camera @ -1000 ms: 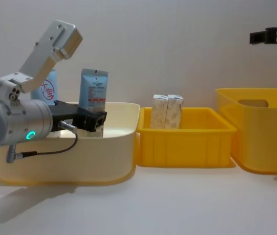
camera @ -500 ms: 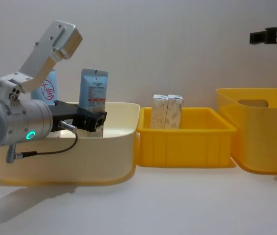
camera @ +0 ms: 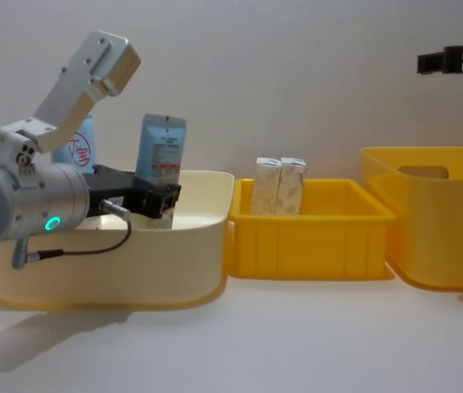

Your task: Bimanual collaborative sorting of washing and personal care products

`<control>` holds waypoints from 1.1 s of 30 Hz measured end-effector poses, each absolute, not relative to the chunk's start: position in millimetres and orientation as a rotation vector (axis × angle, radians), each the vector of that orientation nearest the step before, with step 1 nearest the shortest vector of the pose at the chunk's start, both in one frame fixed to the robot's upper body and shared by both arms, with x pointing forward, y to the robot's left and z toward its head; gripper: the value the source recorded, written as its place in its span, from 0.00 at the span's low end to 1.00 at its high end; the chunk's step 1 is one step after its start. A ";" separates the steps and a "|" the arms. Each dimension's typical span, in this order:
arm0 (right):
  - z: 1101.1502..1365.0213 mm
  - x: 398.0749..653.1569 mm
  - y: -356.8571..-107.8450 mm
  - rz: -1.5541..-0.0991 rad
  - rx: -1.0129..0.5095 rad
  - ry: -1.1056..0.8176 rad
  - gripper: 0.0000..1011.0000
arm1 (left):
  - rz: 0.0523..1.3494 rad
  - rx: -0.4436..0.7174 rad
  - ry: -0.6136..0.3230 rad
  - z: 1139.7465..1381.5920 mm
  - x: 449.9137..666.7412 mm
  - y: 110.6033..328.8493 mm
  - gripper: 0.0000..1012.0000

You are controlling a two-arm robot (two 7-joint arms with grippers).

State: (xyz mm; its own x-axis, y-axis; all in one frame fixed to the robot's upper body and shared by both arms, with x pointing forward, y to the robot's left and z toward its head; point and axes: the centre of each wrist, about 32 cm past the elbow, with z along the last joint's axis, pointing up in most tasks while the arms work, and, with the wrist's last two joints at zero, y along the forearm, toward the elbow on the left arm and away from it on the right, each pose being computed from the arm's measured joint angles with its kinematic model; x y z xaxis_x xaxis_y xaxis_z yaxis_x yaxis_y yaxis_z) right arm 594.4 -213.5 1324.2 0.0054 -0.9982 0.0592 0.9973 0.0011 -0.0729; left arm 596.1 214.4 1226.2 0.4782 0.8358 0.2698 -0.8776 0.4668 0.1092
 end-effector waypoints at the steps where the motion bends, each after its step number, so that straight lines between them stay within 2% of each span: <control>1: 1324.2 594.3 -213.5 -1.566 -0.104 0.011 0.99 | 1.058 0.244 -0.193 1226.9 596.1 214.1 0.32; 20: 1324.2 594.3 -213.5 -1.566 -0.104 0.011 0.99 | 1.047 0.180 -0.250 1247.1 595.7 209.4 0.32; 33: 1324.7 594.5 -213.5 -1.558 -0.109 0.001 0.99 | 0.990 0.115 -0.200 1255.6 603.0 213.3 0.32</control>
